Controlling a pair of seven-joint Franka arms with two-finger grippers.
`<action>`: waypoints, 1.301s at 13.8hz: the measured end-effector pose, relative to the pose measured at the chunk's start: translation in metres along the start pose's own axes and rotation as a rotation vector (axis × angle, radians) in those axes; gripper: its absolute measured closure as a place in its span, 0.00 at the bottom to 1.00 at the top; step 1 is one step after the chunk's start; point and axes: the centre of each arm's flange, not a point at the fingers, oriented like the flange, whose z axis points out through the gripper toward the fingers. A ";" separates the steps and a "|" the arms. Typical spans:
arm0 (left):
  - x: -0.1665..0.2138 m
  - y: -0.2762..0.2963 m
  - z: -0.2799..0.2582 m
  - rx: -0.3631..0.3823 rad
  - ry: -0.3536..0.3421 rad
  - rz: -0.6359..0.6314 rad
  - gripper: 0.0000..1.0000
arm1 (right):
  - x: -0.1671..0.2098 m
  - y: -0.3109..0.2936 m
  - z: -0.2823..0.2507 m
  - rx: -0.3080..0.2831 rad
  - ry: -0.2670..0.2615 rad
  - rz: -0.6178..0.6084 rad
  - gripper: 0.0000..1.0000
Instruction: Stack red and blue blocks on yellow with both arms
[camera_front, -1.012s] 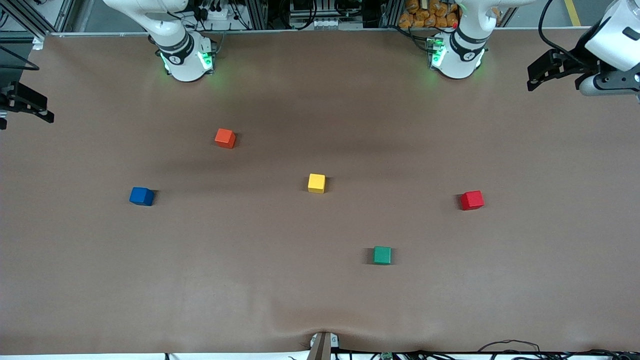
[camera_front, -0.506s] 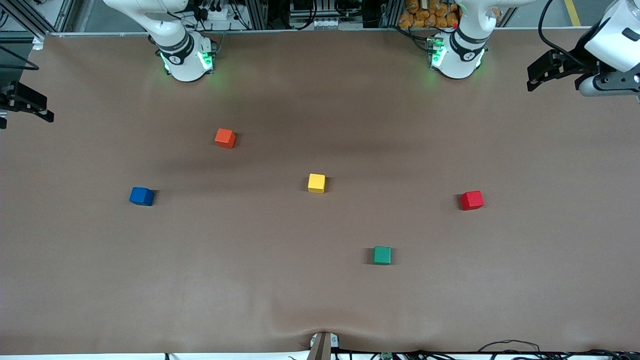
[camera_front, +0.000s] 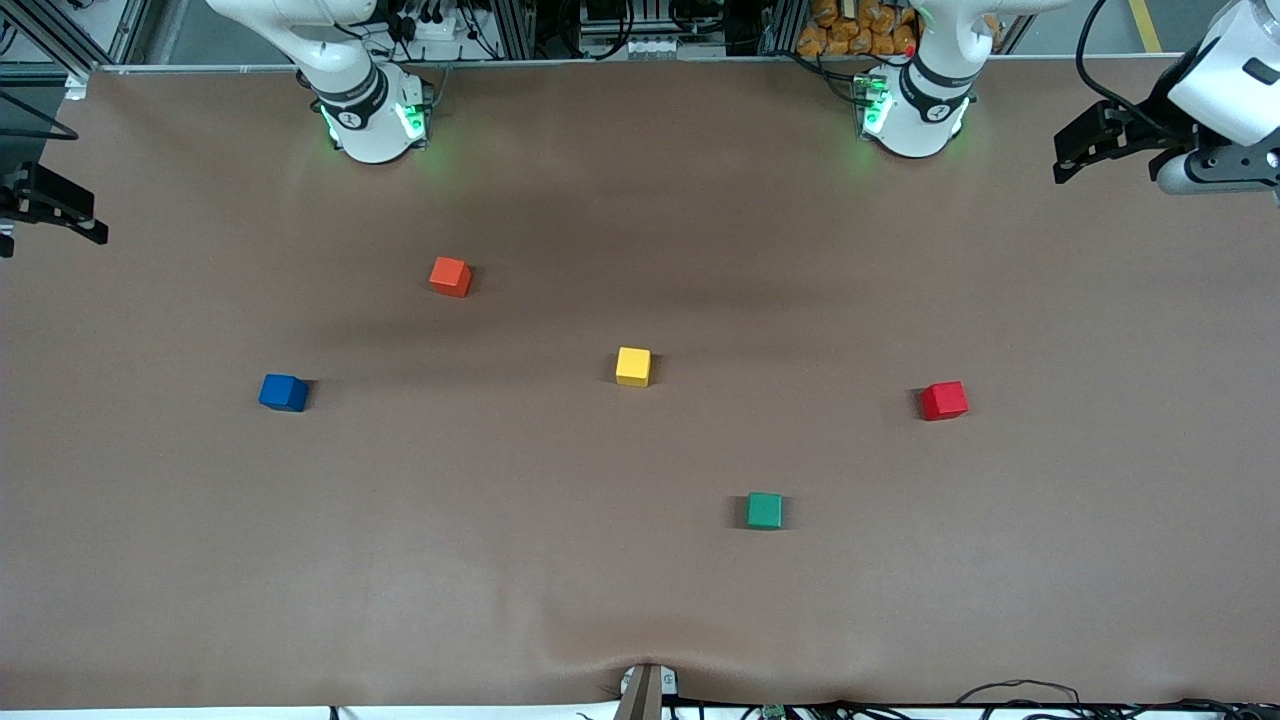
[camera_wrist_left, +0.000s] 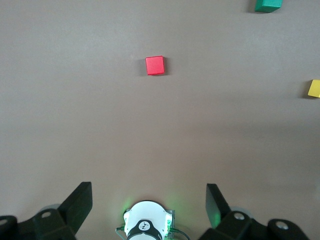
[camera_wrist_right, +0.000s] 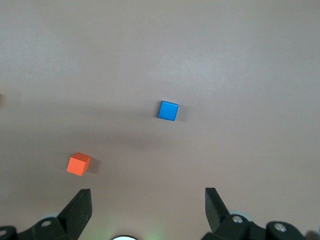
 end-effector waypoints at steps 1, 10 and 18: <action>0.001 0.000 0.001 0.000 -0.002 0.000 0.00 | 0.000 0.000 0.000 0.000 0.000 0.000 0.00; 0.007 0.002 0.009 0.001 -0.019 0.003 0.00 | 0.000 0.000 0.000 0.000 -0.001 0.000 0.00; 0.007 0.003 0.009 0.001 -0.018 0.005 0.00 | 0.000 0.000 0.000 0.000 -0.001 0.000 0.00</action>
